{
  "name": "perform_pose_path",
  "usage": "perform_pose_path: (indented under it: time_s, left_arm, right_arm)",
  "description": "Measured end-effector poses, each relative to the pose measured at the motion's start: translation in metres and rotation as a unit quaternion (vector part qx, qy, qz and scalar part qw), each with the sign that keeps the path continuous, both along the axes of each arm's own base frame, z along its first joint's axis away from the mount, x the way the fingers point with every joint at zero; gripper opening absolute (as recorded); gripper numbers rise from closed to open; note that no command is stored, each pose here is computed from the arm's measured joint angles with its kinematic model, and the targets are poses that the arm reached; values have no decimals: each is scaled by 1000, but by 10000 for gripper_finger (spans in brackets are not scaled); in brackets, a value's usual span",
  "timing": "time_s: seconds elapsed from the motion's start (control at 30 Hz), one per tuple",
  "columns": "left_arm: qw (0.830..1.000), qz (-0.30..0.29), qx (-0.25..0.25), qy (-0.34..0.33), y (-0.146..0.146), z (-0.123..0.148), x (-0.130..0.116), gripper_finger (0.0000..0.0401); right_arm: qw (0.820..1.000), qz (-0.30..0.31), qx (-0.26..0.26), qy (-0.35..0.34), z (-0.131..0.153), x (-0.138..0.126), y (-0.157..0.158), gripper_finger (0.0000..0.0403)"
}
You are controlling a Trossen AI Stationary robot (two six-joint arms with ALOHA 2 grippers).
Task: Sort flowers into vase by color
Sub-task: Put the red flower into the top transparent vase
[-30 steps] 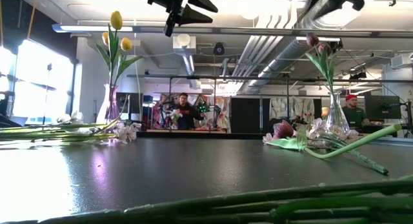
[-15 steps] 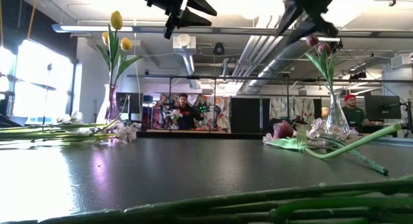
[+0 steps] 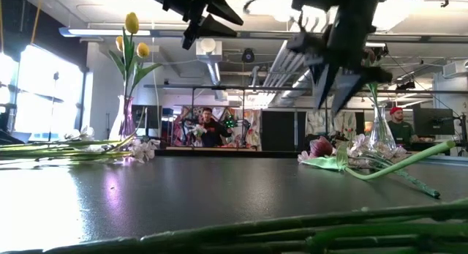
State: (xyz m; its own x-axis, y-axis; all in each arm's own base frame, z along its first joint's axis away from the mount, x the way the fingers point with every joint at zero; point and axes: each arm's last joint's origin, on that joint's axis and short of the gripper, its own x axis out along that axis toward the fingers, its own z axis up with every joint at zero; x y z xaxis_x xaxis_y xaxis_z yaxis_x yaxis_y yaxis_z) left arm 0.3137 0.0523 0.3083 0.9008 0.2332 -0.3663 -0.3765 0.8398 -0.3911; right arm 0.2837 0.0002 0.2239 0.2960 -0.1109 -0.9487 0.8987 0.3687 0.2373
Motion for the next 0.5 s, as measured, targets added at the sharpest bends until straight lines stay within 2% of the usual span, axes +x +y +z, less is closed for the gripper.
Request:
perform_pose_path:
  time_s: [0.17, 0.3, 0.5]
  left_arm:
    - [1000, -2, -2, 8, 0, -1, -1, 122]
    - [1000, -4, -5, 23, -1, -4, -2, 122]
    - [999, -16, -3, 40, -1, -7, -3, 122]
  right_arm:
    - [999, 4, 19, 46, -29, 13, 1, 145]
    - [996, 5, 35, 82, -49, 19, 2, 121]
    - [995, 0, 50, 84, -60, 25, 3, 81]
